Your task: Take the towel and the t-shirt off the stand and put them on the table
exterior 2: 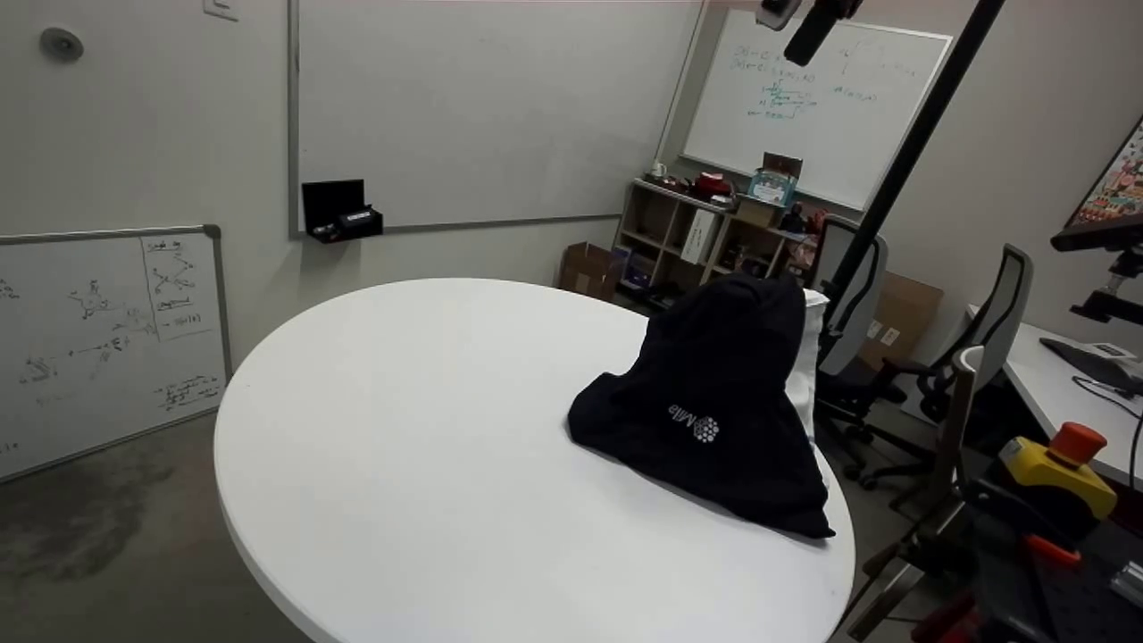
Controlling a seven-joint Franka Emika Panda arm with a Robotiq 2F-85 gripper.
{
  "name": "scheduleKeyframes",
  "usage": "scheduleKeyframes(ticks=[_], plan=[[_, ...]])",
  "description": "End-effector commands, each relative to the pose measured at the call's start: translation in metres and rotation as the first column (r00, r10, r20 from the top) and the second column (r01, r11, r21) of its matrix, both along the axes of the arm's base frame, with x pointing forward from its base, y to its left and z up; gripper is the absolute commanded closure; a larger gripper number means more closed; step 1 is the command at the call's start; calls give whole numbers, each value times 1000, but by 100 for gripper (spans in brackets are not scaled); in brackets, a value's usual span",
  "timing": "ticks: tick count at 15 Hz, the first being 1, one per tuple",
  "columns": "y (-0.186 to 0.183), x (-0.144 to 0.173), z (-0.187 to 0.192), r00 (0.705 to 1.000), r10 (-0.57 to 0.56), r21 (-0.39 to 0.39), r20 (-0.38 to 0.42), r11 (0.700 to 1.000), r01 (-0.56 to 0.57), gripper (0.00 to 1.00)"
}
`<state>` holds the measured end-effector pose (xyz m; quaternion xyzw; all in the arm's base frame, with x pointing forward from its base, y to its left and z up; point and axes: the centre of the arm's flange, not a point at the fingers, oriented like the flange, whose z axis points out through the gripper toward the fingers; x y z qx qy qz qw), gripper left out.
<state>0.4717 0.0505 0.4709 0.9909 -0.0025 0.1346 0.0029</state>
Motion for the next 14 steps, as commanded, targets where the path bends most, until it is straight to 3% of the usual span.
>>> scheduleKeyframes(ticks=[1,7,9,14], plan=[[-65,8,-7,989,-146,26,-39,989,147,0],[-167,6,-41,912,-402,41,-86,913,406,0],[-192,5,-55,866,-495,45,-72,866,498,0],[-232,4,-100,701,-713,7,-5,701,713,0]])
